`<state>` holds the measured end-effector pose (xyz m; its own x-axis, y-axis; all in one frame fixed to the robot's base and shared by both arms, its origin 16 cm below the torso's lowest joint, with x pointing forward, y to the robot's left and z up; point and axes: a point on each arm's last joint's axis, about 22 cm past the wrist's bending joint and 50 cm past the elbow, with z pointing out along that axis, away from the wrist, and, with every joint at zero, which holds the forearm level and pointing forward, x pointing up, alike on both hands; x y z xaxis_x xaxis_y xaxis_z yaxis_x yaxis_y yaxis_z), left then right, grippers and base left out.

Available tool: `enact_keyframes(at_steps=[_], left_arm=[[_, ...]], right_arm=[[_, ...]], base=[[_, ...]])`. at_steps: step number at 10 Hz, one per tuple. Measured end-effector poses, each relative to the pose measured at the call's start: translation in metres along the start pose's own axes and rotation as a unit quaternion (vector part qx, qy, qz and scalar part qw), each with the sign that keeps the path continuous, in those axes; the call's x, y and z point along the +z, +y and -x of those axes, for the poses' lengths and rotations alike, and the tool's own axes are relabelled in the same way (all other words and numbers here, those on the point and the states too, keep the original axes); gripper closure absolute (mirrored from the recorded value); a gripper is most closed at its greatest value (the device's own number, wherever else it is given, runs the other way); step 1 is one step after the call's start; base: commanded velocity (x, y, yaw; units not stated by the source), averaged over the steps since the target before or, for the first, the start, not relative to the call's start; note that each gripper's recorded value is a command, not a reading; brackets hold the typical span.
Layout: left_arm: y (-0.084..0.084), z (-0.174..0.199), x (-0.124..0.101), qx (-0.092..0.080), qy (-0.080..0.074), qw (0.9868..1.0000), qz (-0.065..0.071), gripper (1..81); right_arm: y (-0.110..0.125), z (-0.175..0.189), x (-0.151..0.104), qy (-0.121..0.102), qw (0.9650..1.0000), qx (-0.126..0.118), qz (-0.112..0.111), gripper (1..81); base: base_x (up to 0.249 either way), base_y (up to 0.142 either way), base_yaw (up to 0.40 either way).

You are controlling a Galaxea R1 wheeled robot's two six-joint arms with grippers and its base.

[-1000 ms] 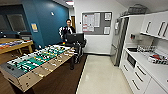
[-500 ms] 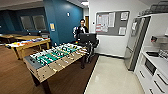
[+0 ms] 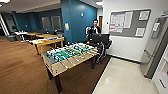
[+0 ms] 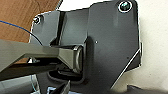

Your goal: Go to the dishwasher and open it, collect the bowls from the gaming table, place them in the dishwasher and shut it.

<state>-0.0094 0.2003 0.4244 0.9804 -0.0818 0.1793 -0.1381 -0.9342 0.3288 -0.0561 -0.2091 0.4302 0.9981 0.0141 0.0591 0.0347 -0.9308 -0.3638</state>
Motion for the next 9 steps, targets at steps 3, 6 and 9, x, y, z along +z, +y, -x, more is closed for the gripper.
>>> enact_keyframes(at_steps=[3, 6, 9], left_arm=[[0.0, 0.0004, 0.0, 0.0, 0.0, 1.0, 0.0, 1.0], [0.0023, 0.0046, 0.0002, -0.003, -0.004, 1.0, 0.001, 1.0], [0.0073, 0.0004, 0.0021, -0.004, 0.0, 1.0, 0.004, 1.0]], right_arm=[[-0.0021, 0.0003, 0.0009, 0.0, 1.0, 0.0, -0.001, 1.0], [0.0017, -0.0006, 0.0015, 0.002, 1.0, -0.001, 0.005, 1.0], [0.0003, 0.0064, 0.0021, -0.002, 1.0, -0.002, 0.005, 1.0]], base=[[0.0, 0.0, 0.38], [0.0, 0.0, 0.345], [0.0, 0.0, 0.349]])
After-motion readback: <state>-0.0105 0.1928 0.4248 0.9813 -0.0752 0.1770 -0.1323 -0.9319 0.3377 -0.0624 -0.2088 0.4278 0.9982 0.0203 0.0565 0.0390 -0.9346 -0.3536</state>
